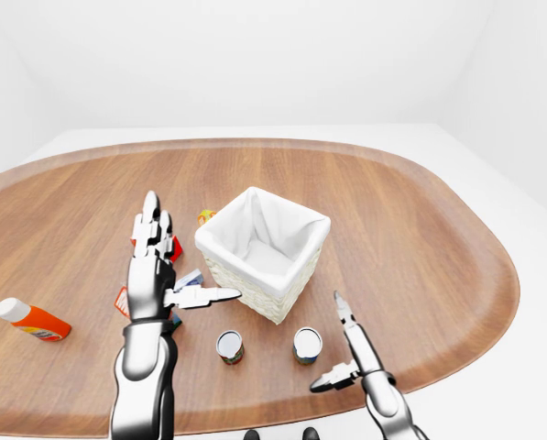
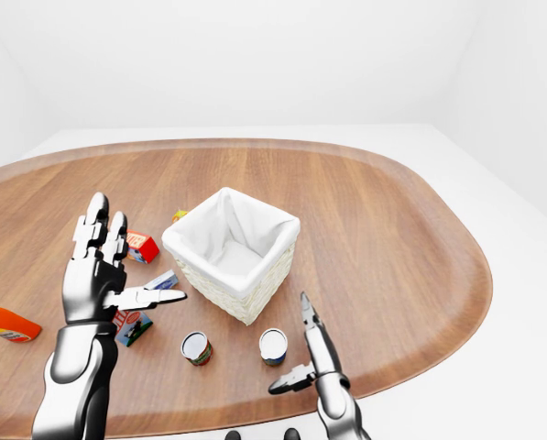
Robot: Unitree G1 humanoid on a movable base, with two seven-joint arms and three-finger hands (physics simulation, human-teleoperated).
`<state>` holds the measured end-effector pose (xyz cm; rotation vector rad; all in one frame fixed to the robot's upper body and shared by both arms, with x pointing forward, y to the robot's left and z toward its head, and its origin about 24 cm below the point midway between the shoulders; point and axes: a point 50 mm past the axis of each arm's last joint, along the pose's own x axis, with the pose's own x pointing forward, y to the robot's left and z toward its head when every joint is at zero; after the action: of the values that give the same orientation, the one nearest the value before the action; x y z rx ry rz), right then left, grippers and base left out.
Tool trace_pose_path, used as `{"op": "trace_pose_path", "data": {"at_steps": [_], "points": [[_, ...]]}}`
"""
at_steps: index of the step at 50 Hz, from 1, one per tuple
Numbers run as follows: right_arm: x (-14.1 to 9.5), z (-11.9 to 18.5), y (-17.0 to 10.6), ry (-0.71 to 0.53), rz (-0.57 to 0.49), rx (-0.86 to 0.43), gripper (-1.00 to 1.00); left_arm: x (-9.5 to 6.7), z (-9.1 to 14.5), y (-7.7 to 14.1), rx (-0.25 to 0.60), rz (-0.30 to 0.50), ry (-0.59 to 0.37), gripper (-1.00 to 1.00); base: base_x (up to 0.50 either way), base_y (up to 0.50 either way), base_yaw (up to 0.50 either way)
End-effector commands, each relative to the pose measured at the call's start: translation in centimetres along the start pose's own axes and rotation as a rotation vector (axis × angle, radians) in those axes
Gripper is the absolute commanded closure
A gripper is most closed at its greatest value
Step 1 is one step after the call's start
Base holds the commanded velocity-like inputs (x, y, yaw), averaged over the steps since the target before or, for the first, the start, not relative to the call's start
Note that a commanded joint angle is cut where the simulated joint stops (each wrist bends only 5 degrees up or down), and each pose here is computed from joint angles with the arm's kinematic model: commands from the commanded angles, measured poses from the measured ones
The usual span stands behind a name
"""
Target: Pick up the alphabet soup, and put it in the basket.
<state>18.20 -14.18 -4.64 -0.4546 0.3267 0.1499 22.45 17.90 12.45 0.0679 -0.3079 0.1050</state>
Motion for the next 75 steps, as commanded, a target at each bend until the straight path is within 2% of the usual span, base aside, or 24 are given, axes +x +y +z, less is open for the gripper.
{"op": "trace_pose_path", "data": {"at_steps": [1,28,75], "points": [[0.2,0.1,0.4,-0.001,0.003,-0.015,-1.0,0.0,-0.1,0.0,0.0,-0.001,0.003,-1.0,0.0,0.0,0.0],[0.7,0.9,1.6,-0.027,0.045,-0.005,-1.0,0.1,-0.2,0.0,0.002,-0.001,0.004,-1.0,0.0,0.0,0.0],[2.1,-0.1,3.3,0.034,0.139,-0.043,-1.0,0.2,-0.4,-0.2,0.004,-0.002,0.008,-1.0,0.0,0.0,0.0]]}}
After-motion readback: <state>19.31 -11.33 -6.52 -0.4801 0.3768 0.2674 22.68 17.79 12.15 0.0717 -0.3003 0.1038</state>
